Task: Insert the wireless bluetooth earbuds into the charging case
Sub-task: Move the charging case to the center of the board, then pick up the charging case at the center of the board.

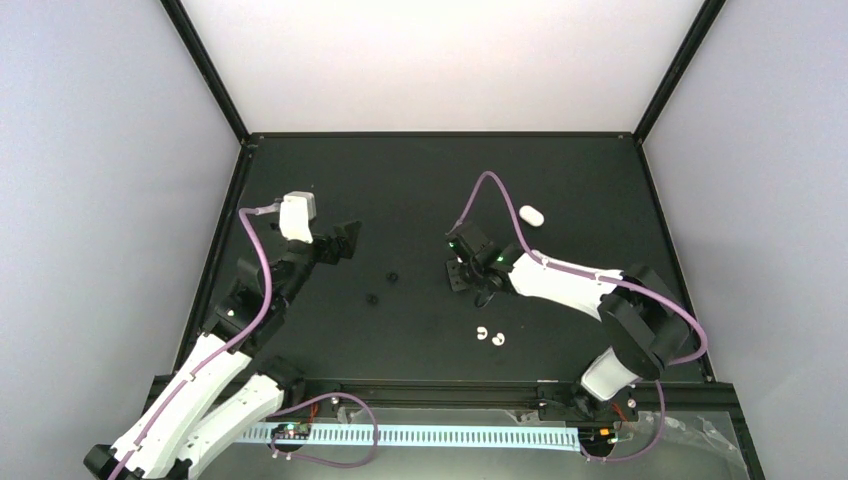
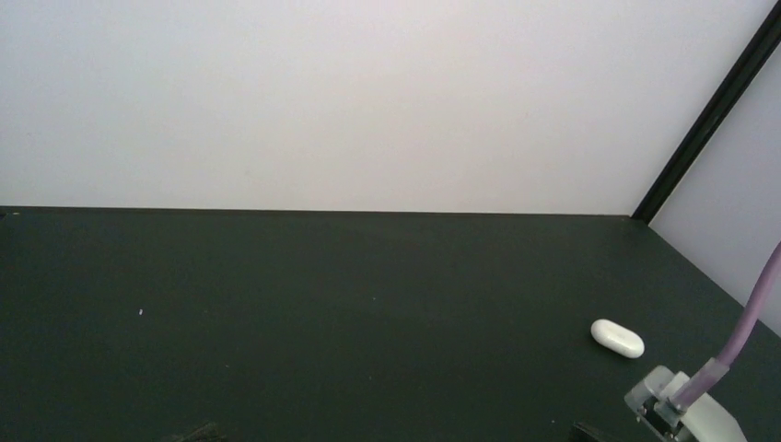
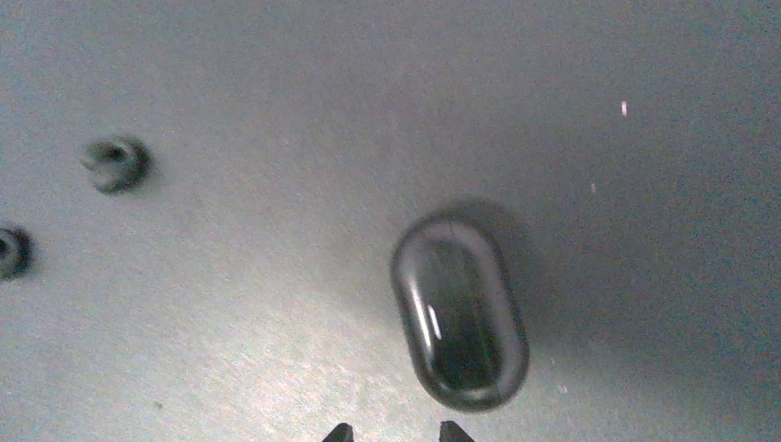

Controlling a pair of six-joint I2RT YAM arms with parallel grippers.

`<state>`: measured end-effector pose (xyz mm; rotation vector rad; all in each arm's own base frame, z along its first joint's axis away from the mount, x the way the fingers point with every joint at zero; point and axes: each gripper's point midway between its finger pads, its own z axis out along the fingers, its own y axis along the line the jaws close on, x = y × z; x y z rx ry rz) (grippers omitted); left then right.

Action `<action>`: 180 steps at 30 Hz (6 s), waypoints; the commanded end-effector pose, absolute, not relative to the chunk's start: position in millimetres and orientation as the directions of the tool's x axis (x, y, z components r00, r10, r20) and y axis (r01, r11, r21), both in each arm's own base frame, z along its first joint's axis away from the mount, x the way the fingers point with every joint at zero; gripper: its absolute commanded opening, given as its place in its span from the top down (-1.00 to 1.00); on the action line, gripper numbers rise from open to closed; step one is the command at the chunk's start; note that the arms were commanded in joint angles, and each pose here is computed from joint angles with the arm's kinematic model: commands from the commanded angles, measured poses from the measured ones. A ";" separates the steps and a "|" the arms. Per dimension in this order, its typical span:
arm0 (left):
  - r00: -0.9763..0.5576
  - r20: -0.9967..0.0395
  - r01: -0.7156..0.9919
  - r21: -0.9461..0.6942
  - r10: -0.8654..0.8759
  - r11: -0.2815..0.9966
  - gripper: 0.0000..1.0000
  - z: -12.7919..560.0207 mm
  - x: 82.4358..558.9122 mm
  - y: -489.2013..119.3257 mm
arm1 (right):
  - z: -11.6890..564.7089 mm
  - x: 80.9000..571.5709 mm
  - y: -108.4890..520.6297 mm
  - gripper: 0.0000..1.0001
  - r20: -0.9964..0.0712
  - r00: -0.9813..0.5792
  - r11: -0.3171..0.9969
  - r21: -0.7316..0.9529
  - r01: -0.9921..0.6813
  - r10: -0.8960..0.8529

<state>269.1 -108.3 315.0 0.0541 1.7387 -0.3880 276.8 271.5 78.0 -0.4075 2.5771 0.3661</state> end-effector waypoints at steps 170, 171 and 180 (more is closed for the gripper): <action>-0.494 -0.870 0.799 -0.457 -0.008 0.390 -0.96 325.0 188.4 -300.1 | 296.3 169.4 244.0 0.44 -0.720 0.138 0.545 -0.622 -0.563 -0.680; -0.493 -0.870 0.801 -0.457 -0.006 0.387 -0.96 325.1 188.5 -303.0 | 297.4 168.8 244.1 0.44 -0.724 0.138 0.547 -0.618 -0.565 -0.676; -0.481 -0.877 0.804 -0.449 -0.018 0.390 -0.73 328.8 194.7 -319.9 | 305.4 160.4 256.0 0.44 -0.756 0.149 0.551 -0.582 -0.598 -0.637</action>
